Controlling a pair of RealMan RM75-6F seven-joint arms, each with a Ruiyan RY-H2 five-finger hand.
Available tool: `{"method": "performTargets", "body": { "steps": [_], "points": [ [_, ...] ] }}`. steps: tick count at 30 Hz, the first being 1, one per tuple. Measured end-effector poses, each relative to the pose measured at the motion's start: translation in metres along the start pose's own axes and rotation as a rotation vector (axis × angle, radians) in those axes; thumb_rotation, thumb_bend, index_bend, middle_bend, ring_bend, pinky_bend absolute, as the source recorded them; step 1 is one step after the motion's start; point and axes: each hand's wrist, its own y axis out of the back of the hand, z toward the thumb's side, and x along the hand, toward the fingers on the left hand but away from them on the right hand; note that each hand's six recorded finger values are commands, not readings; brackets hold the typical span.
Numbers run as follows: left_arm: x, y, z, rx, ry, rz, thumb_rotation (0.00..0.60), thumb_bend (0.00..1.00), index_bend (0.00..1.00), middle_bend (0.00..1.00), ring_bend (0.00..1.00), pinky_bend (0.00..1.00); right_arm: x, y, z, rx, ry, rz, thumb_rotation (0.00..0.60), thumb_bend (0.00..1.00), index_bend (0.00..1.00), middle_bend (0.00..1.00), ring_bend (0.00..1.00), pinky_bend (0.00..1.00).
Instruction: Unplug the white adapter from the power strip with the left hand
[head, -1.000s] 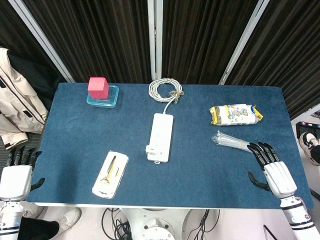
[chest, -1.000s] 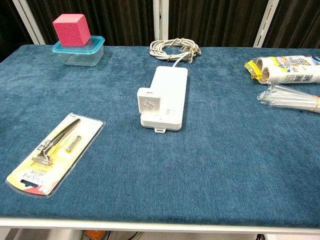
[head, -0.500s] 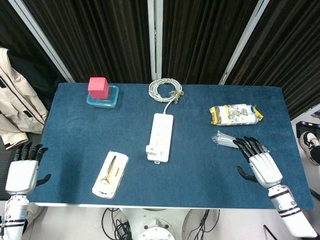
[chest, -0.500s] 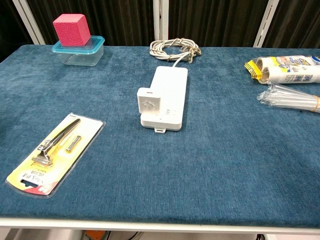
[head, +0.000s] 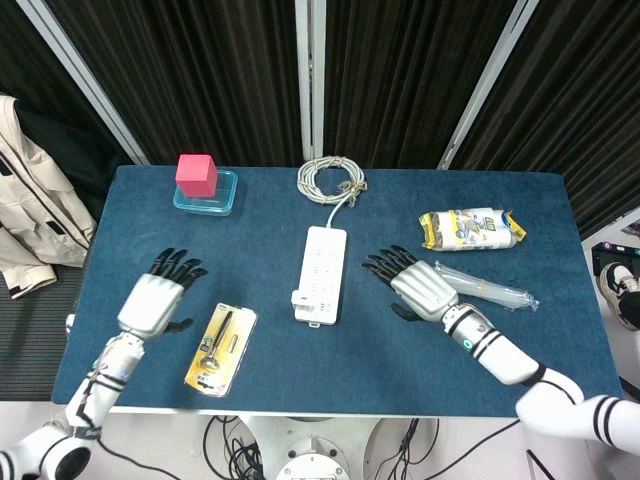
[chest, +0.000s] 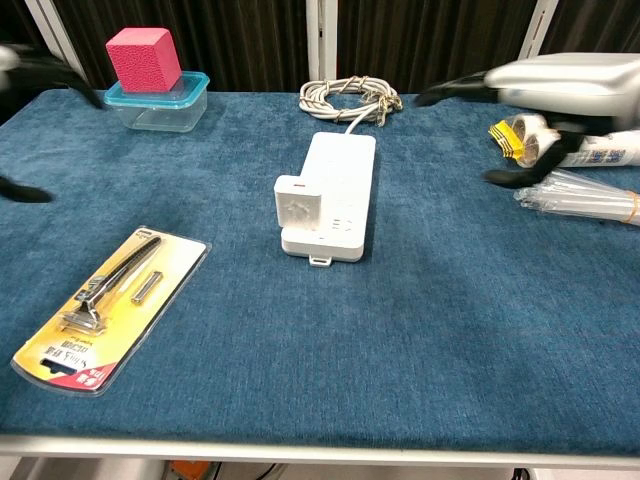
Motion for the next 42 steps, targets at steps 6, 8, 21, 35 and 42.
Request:
{"method": "performTargets", "body": {
  "steps": [6,8,21,35,42],
  "points": [
    [0.055,-0.02,0.043,-0.067,-0.13,-0.07,0.6,0.1,0.25,0.18,0.09,0.16,-0.054,-0.005,0.01,0.072,0.011,0.065,0.6,0.33,0.0,0.04,0.0,0.0],
    [0.068,-0.027,0.054,-0.102,-0.152,-0.085,0.6,0.1,0.26,0.18,0.09,0.17,-0.068,-0.009,0.013,0.096,0.011,0.079,0.6,0.33,0.0,0.04,0.0,0.0],
    [0.101,-0.049,0.102,-0.225,-0.245,-0.115,0.6,0.11,0.29,0.23,0.14,0.25,-0.108,-0.033,0.012,0.079,-0.008,0.118,0.6,0.33,0.04,0.1,0.0,0.0],
    [0.118,-0.052,0.137,-0.274,-0.325,-0.112,0.6,0.18,0.34,0.32,0.24,0.43,-0.111,-0.042,0.01,0.099,0.012,0.15,0.6,0.33,0.08,0.12,0.0,0.0],
    [0.127,-0.057,0.143,-0.193,-0.345,-0.109,0.6,0.24,0.4,0.39,0.32,0.52,-0.109,-0.038,0.01,0.106,0.017,0.149,0.6,0.33,0.09,0.12,0.0,0.0]
  ]
}}
